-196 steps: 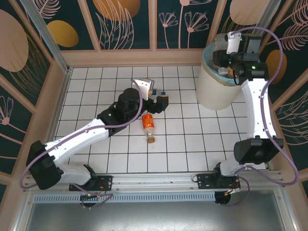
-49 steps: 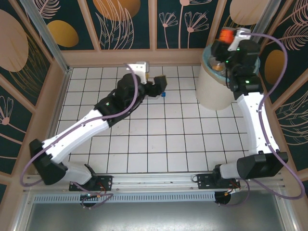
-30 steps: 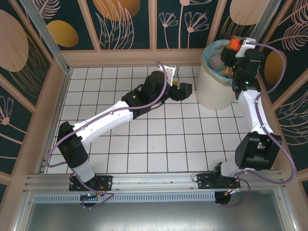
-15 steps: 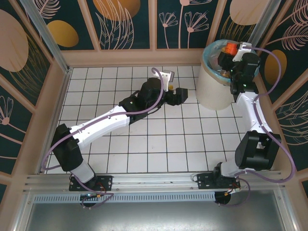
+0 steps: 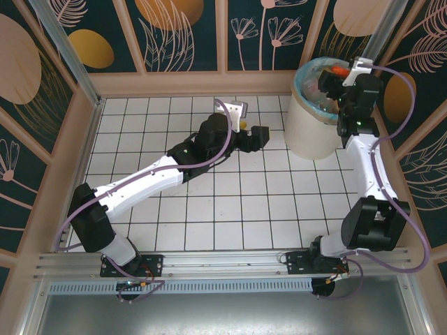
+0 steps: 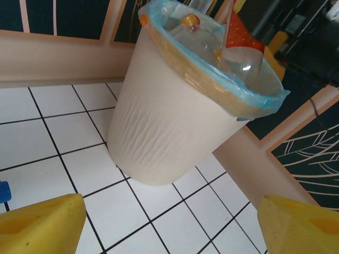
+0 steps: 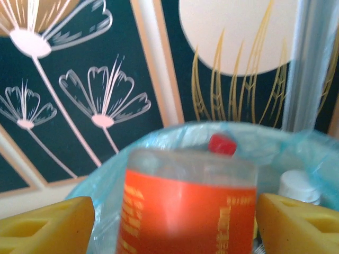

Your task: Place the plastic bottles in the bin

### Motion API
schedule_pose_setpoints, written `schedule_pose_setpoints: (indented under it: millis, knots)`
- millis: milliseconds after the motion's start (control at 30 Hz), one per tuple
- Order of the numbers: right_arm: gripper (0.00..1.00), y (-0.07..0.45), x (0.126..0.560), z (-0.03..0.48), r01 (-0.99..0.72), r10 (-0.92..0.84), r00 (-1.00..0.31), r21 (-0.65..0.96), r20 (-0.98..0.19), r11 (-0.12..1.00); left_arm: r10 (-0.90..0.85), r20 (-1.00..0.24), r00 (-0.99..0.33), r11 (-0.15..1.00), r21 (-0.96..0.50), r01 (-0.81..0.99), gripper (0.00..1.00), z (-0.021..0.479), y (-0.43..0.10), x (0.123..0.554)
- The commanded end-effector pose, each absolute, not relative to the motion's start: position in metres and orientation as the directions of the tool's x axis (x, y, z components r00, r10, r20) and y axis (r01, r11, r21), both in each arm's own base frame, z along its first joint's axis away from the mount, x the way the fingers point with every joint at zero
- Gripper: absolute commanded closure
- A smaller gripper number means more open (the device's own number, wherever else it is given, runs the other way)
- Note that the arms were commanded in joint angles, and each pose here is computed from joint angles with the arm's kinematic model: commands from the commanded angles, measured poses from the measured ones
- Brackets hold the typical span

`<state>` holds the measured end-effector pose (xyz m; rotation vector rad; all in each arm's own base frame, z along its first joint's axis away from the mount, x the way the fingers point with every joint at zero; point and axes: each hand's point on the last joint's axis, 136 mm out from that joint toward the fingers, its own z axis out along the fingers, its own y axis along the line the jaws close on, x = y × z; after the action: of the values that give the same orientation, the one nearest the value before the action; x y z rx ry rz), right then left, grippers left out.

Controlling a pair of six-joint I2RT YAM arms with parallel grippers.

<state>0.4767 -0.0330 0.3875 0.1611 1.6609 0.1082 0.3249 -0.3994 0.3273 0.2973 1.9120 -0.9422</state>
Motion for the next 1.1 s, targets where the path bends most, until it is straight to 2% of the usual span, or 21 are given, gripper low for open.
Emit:
schedule_pose_setpoints:
  millis: [0, 267, 433, 700, 900, 1067]
  knots:
    - [0.19, -0.052, 0.460, 0.435, 0.143, 0.138, 0.019, 0.139, -0.990, 0.980, -0.223, -0.851, -0.476, 0.663, -0.491, 0.566, 0.15, 0.350, -0.394, 0.326]
    - [0.28, -0.049, 0.478, 0.430, 0.125, 0.122, -0.055, 0.115, -0.991, 0.986, -0.209, -0.854, -0.476, 0.670, -0.480, 0.567, 0.15, 0.342, -0.398, 0.329]
    - [0.35, -0.055, 0.487, 0.385, 0.157, 0.134, -0.207, 0.103, -0.969, 0.982, -0.199, -0.851, -0.486, 0.668, -0.481, 0.568, 0.15, 0.332, -0.403, 0.330]
    - [0.51, -0.066, 0.482, 0.308, 0.204, 0.283, -0.387, 0.218, -0.877, 0.954, -0.182, -0.850, -0.495, 0.675, -0.474, 0.566, 0.14, 0.318, -0.404, 0.330]
    - [0.52, -0.069, 0.494, 0.281, 0.228, 0.332, -0.489, 0.249, -0.807, 0.941, -0.166, -0.857, -0.488, 0.687, -0.455, 0.566, 0.13, 0.313, -0.403, 0.331]
    - [0.51, -0.062, 0.501, 0.311, 0.205, 0.356, -0.468, 0.293, -0.809, 0.934, -0.157, -0.872, -0.464, 0.686, -0.435, 0.584, 0.11, 0.318, -0.404, 0.332]
